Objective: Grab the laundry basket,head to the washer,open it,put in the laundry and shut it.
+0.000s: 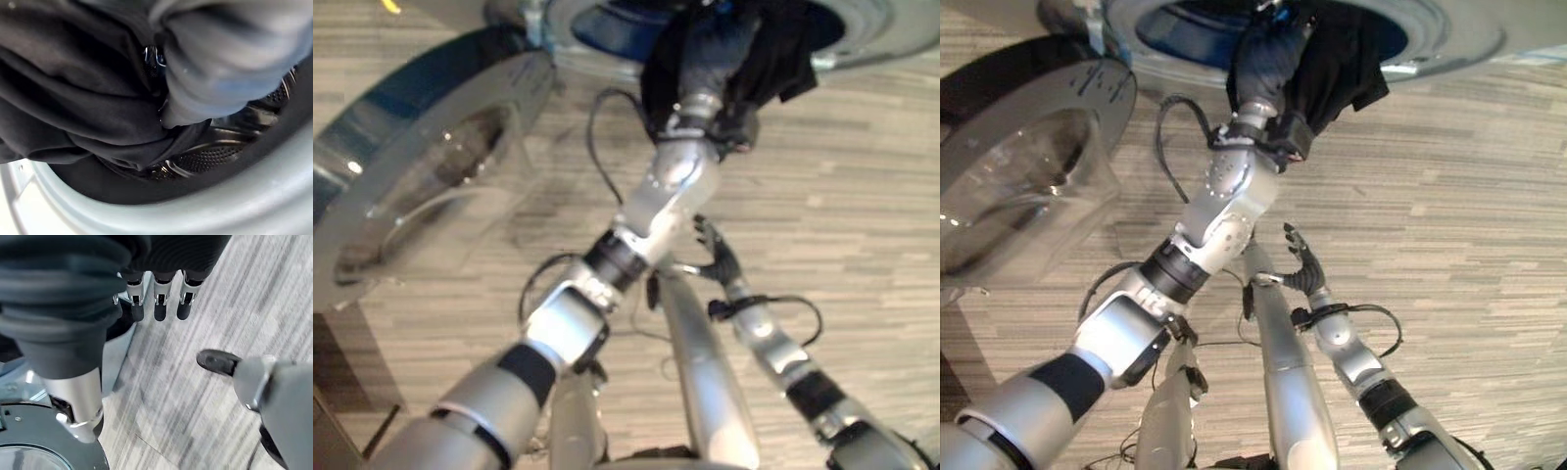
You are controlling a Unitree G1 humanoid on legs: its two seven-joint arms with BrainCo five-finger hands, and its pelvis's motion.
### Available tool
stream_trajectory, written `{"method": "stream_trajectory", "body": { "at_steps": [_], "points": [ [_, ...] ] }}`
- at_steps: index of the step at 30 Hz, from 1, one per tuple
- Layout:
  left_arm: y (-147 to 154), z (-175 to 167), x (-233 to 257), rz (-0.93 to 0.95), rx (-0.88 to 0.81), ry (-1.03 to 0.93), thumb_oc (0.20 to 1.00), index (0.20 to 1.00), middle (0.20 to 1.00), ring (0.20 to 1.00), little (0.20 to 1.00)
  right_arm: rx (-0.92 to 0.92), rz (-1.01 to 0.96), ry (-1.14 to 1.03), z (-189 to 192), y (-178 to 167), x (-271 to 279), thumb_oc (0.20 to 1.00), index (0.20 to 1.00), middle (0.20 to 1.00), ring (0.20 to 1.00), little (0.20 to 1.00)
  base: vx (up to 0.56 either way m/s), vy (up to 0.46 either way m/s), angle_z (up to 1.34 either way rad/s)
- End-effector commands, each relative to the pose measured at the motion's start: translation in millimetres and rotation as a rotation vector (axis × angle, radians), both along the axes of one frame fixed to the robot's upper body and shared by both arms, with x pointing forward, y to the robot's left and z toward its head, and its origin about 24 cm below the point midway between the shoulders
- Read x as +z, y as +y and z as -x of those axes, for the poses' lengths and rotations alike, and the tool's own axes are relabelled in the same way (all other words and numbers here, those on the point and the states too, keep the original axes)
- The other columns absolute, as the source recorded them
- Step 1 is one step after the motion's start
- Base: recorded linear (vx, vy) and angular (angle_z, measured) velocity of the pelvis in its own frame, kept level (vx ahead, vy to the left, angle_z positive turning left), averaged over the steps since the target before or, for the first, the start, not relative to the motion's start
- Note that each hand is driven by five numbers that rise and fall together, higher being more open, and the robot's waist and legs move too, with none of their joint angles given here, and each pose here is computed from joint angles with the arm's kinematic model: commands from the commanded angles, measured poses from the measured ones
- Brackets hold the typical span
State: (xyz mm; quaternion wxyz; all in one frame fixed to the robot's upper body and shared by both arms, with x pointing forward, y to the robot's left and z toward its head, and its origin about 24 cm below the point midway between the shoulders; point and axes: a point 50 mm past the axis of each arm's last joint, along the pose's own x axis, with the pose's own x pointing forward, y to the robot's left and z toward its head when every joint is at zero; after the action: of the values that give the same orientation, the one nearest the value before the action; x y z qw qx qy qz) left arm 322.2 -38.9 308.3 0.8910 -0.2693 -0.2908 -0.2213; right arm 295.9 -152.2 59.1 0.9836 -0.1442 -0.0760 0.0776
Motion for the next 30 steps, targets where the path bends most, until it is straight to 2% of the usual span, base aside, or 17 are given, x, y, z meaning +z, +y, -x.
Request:
{"method": "stream_trajectory", "body": {
  "at_steps": [1, 6, 7, 9, 10, 12, 20, 30],
  "points": [
    [-39.9, 29.1, 22.1, -0.008, -0.086, -0.114, 0.200, 0.200, 0.200, 0.200, 0.200, -0.055, -0.073, 0.024, 9.5, -0.1, -14.1, 1.000, 1.000, 1.000, 1.000, 1.000, 0.04, 0.002, -0.26],
    [-39.7, 18.8, 30.5, -0.019, -0.019, -0.081, 0.200, 0.200, 0.200, 0.200, 0.200, -0.051, -0.097, 0.018, 5.1, 1.9, -11.0, 1.000, 1.000, 1.000, 1.000, 1.000, 0.05, 0.009, 0.01],
    [-24.9, 10.9, 56.0, 0.010, 0.054, -0.110, 0.200, 0.200, 0.200, 0.200, 0.200, -0.028, 0.022, 0.017, 3.4, 14.2, -16.4, 1.000, 1.000, 1.000, 1.000, 1.000, 0.09, 0.044, 0.02],
    [0.6, 3.7, 81.8, 0.042, 0.137, -0.158, 0.200, 0.200, 0.200, 0.200, 0.200, -0.014, 0.007, 0.030, 5.4, 12.8, -17.1, 1.000, 1.000, 1.000, 1.000, 1.000, 0.06, 0.053, -0.05],
    [1.6, 3.4, 84.2, 0.045, 0.137, -0.160, 0.200, 0.200, 0.200, 0.200, 0.200, -0.012, 0.009, 0.027, 4.7, 12.7, -16.0, 1.000, 1.000, 1.000, 1.000, 1.000, 0.04, 0.030, -0.13],
    [34.4, -5.9, 105.3, 0.091, 0.221, -0.182, 0.200, 0.200, 0.200, 0.200, 0.200, -0.036, -0.012, -0.002, 5.1, 4.3, -8.7, 1.000, 1.000, 1.000, 1.000, 1.000, 0.05, 0.000, -0.13],
    [58.4, 9.5, 153.0, 0.108, 0.294, -0.319, 0.200, 0.200, 0.200, 0.200, 0.200, -0.038, -0.060, -0.043, 11.7, -13.8, 1.4, 1.000, 1.000, 1.000, 1.000, 1.000, 0.03, -0.001, -0.02],
    [79.7, 28.3, 200.7, 0.146, 0.409, -0.390, 0.200, 0.200, 0.200, 0.200, 0.200, -0.086, -0.045, -0.006, 21.0, -39.1, -6.6, 1.000, 1.000, 1.000, 1.000, 1.000, 0.01, 0.021, -0.01]
  ]
}}
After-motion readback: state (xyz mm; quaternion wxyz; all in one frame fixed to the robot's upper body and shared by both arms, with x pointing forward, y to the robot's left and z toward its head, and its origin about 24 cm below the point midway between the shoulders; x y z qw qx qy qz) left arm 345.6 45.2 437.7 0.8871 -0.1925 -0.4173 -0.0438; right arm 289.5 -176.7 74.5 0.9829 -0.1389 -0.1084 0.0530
